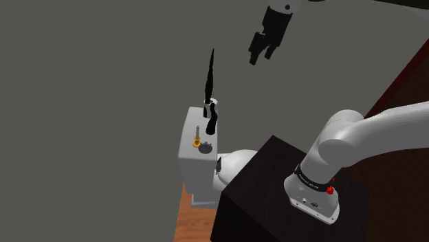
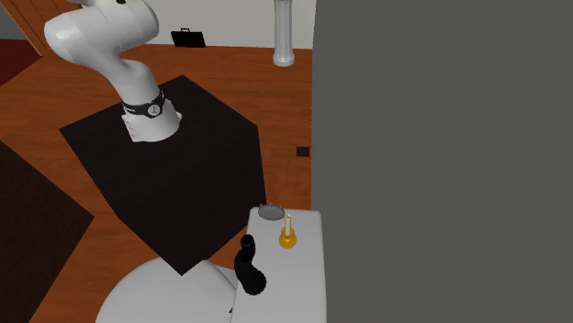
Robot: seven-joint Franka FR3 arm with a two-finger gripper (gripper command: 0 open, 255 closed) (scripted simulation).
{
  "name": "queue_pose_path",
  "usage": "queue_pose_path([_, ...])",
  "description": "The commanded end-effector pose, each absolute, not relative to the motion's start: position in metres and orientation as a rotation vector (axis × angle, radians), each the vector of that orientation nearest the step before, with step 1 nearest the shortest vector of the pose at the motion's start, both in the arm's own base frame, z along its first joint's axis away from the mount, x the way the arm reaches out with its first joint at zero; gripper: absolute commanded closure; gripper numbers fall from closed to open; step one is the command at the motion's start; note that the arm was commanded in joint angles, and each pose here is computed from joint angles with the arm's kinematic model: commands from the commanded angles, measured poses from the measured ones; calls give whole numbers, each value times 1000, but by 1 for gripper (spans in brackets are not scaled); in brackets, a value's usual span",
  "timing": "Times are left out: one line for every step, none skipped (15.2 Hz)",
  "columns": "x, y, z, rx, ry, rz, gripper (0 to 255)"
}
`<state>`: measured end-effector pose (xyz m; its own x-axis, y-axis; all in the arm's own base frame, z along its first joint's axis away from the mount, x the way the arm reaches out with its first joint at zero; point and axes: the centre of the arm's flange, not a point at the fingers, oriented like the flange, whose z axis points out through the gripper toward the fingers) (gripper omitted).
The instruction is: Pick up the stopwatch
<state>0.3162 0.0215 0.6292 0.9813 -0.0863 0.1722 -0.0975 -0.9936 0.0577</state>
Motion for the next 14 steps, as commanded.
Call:
queue_pose_path([316,21,629,3061,-142,262,0])
queue_pose_path([321,21,617,3064,-112,259,0])
queue_pose_path([326,20,605,3067,-82,257,0])
queue_pose_path([331,19,593,3070,-52,255,0])
queue_pose_path([337,19,581,3072,-21,252,0])
queue_pose_path([342,19,568,3074,9,250,0])
queue_pose_path([347,18,556,3075,39,247,0])
queue_pose_path([352,18,544,3076,70,245,0])
queue_pose_path([357,18,532,3077,100,242,0])
queue_pose_path([362,18,519,3078,130,240,0])
queue_pose_path([366,18,507,3079,161,237,0])
queue_pose_path([371,18,495,3079,191,235,0])
queue_pose_path([376,19,483,3078,222,232,0])
queue_pose_path([381,19,470,3078,252,229,0])
